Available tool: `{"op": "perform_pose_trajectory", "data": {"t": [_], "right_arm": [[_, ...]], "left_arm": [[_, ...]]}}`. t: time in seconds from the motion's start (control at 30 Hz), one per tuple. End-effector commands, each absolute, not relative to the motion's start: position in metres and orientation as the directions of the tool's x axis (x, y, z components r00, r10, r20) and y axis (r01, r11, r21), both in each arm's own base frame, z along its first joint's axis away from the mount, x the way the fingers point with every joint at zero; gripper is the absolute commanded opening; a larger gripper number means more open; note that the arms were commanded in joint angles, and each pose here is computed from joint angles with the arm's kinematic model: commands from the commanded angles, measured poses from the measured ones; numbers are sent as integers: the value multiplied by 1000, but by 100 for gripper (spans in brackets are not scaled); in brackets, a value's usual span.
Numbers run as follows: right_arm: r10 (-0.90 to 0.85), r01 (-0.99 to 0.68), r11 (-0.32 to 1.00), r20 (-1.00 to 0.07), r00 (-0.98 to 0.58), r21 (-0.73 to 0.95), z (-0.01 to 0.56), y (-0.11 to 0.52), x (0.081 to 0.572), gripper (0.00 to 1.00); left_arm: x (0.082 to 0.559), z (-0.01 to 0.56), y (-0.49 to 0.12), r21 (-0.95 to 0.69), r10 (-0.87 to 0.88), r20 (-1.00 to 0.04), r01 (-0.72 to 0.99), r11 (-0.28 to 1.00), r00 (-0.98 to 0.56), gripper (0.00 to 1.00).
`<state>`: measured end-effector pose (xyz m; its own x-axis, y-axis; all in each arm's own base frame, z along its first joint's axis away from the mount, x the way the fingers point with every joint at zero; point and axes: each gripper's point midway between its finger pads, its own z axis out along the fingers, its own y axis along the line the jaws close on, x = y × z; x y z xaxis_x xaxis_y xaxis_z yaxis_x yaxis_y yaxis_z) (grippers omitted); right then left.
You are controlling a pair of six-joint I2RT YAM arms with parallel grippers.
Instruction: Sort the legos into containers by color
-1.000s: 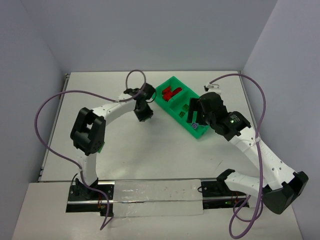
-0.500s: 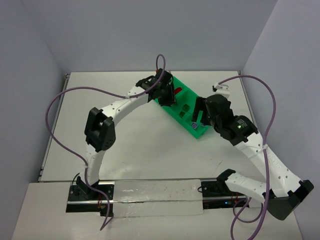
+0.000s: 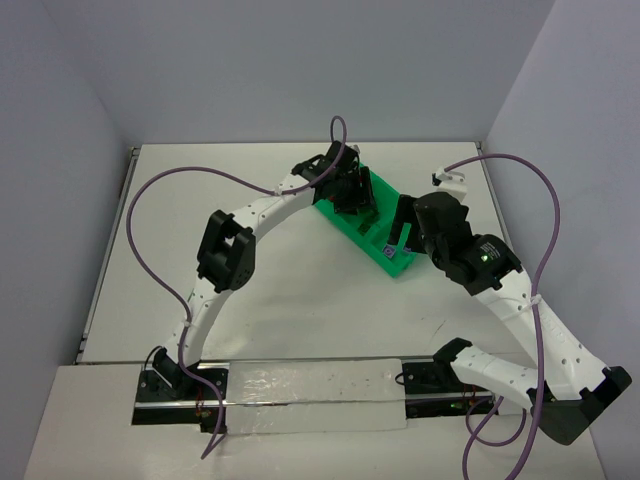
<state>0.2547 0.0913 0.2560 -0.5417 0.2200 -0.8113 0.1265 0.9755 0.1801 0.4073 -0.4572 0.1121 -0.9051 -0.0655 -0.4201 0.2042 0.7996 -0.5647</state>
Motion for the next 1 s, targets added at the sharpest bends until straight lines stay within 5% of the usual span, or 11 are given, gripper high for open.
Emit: {"op": "perform_pose_trajectory", "data": {"t": [0.0,0.33,0.53,0.77,0.97], "right_arm": [[239,156,970,-827,-509,184,266,84,253,95],[239,131,971,-816,-527,200,260,93,256,95],[225,114,974,-812,-538,195,253,98,259,95],[221,78,974,-809,-544,214,250,109,265,95],[213,63,975,-811,-545,214,250,112,267,95]], "left_arm": [[417,163,-473,-627,-98,-492,275,729,-865,81],[401,234,-395,-479,-153,-639,234,846,-754,81],[361,175,-256,-248,-230,-582,-99,964,-780,96],[283,111,-96,-110,-480,-497,-497,861,-723,99],[268,81,-45,-71,-615,-460,-664,745,-640,99]]}}
